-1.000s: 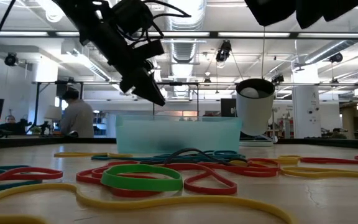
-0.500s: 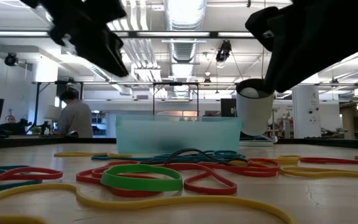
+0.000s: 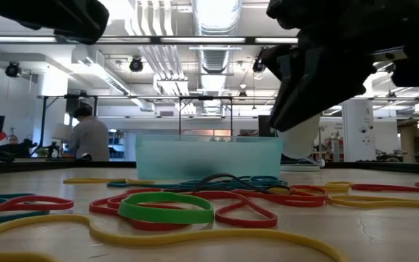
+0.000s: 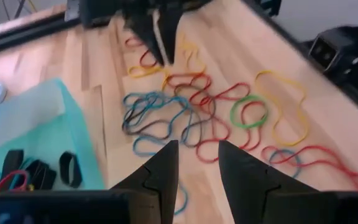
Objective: Pick and place rubber bands into bin
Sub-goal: Put the blue rubber band into the green bin
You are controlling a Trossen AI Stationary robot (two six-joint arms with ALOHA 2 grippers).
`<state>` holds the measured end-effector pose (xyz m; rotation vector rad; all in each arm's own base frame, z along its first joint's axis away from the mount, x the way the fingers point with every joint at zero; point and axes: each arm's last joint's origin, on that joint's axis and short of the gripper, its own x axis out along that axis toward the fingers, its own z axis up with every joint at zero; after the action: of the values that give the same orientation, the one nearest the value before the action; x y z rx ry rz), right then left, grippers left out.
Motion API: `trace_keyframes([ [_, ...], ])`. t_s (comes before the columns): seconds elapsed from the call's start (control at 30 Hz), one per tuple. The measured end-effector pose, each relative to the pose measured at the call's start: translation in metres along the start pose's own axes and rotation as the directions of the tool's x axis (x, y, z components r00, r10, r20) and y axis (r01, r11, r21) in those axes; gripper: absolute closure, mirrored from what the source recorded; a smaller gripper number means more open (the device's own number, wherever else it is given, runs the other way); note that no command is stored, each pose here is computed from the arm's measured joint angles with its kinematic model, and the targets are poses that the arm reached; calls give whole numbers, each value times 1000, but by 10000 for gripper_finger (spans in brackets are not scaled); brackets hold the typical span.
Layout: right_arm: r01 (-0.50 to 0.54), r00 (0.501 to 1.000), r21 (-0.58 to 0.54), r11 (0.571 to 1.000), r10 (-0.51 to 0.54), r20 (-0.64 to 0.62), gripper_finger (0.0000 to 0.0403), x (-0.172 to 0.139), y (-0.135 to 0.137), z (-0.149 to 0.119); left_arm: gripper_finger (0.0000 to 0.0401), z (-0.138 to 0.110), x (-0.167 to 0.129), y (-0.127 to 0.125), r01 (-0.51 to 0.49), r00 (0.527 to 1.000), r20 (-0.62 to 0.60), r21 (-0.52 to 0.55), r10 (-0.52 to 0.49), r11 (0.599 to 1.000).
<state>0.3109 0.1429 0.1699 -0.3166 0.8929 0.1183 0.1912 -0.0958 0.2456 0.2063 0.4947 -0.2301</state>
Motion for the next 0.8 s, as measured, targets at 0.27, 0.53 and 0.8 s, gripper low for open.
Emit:
trace_keyframes([
  [0.27,-82,996,-19,996,83,41,346,5,-4,-3,302,1,0,-3,10,1000,8,4,-10,1000],
  [0.53,-70,993,-107,992,79,90,346,22,-3,-7,302,0,2,-3,9,1000,5,5,-9,1000],
  [0.8,-70,995,-76,995,75,67,346,38,-15,-8,302,0,2,-3,9,1000,3,5,-10,1000],
])
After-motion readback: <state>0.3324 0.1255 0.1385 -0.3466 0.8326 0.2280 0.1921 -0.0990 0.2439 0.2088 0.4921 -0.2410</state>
